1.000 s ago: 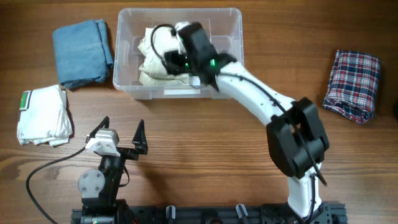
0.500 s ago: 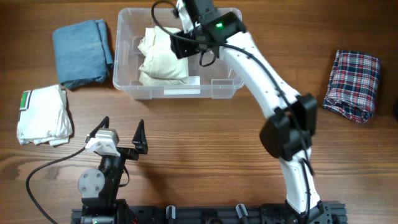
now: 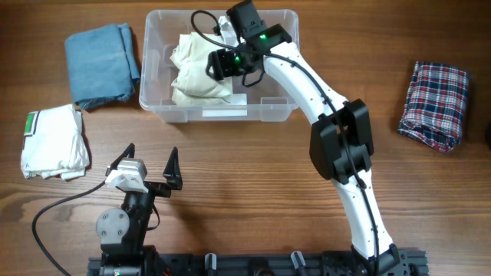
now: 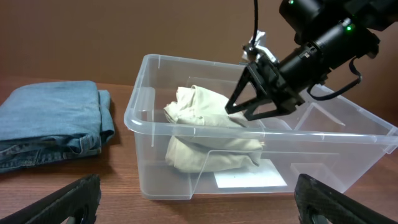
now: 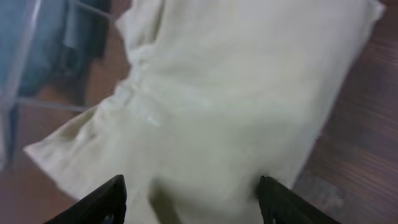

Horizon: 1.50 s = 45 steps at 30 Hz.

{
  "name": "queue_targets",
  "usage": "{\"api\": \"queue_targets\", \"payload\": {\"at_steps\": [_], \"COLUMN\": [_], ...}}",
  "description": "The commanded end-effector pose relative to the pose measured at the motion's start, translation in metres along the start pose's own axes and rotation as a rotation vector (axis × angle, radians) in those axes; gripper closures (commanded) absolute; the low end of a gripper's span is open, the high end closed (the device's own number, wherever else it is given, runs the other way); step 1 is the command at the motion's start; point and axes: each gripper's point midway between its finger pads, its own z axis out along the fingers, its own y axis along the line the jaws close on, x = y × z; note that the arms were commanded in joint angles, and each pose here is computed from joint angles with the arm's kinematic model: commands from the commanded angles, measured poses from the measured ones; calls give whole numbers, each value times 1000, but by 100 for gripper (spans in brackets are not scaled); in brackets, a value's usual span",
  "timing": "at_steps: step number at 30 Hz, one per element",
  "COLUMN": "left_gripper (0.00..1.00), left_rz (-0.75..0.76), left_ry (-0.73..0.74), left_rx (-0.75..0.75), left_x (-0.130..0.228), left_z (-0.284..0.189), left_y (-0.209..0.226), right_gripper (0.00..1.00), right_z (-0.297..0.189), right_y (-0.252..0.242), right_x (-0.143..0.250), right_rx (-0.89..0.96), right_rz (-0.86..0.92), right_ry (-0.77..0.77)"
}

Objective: Pack container
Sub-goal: 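Carry the cream cloth into the left side of the bin and release, then move the right gripper to the red plaid shirt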

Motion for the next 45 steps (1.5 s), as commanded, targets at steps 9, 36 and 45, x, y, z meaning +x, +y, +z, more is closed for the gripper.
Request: {"api": "queue_targets", "payload": {"at_steps": [9,36,45], "left_gripper": [0,0,0], "left_rz": [-6,-6,-6], "left_ry": [2,2,2], "left_rx": [2,2,2], "left_x": [2,2,2], "left_z": [0,0,0], "left_y": [0,0,0], "right_gripper": [33,0,0], "right_z": [8,-397,-342], "right_y": [45,-368,-413], "right_x": [1,212,263], "right_rx": [-215,721,567], "right_rz": [-74,931,764], "right_ry": [4,-153,-174]}}
